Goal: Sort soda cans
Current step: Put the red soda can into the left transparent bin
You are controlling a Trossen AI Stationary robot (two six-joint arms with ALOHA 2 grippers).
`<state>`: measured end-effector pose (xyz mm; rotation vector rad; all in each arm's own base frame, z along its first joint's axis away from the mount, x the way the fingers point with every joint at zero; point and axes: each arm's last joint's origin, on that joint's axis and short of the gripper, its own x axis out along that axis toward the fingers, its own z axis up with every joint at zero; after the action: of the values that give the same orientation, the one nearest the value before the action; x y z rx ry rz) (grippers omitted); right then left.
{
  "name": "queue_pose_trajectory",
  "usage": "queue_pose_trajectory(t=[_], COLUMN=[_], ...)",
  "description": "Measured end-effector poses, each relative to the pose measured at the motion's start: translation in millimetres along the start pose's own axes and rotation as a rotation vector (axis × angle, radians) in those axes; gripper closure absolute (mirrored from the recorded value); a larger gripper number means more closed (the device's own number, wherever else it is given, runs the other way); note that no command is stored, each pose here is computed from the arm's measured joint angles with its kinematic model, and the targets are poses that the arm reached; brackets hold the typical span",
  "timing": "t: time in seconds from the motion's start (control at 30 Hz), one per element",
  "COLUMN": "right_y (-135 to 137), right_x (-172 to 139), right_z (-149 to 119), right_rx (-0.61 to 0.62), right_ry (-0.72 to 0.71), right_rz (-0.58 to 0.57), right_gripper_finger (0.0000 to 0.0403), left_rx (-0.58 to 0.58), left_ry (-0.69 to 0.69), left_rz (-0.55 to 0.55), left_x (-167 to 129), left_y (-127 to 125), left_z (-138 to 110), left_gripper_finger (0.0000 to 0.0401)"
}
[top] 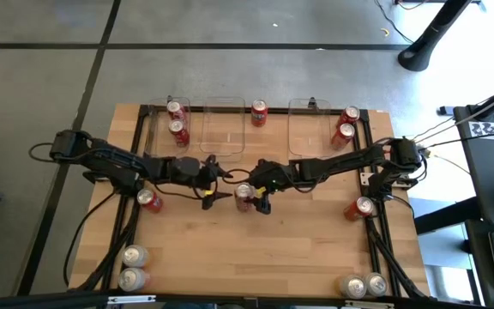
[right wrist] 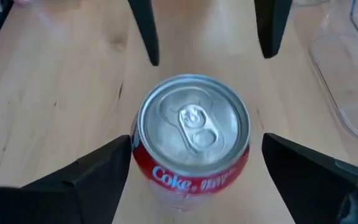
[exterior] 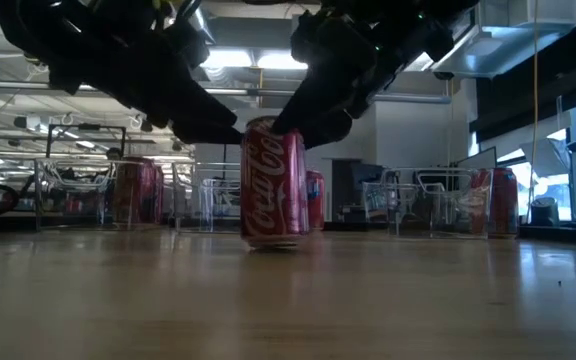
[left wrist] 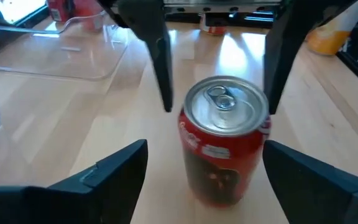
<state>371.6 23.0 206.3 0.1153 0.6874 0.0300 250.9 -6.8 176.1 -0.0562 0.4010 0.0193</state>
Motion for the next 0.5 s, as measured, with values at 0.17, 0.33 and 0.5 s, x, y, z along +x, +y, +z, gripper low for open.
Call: queue_pose_trajectory(t=[0.17, 0.33, 0.5], right_y=[0.1, 2.1, 3.8], right_x=[-0.8, -6.3, -13.0], right_z=[1.9, 15.3, 26.9], right_rx=[-0.009, -0.012, -0.011], right_ry=[0.006, 0.027, 0.066], right_rz=[-0.003, -0.002, -0.006], right_gripper_finger=[0.0043, 0.0043, 0.0042], left_rx=[0.006, -0.001, -0.027], left_ry=[-0.006, -0.01, -0.038], left_rz=[-0.015, -0.017, -0.019], left_x=[-0.2, -0.2, -0.2], left_y=[-4.0, -4.4, -4.5], left_z=[0.4, 0.7, 3.7], left_gripper_finger=[0.0093, 0.0093, 0.0093])
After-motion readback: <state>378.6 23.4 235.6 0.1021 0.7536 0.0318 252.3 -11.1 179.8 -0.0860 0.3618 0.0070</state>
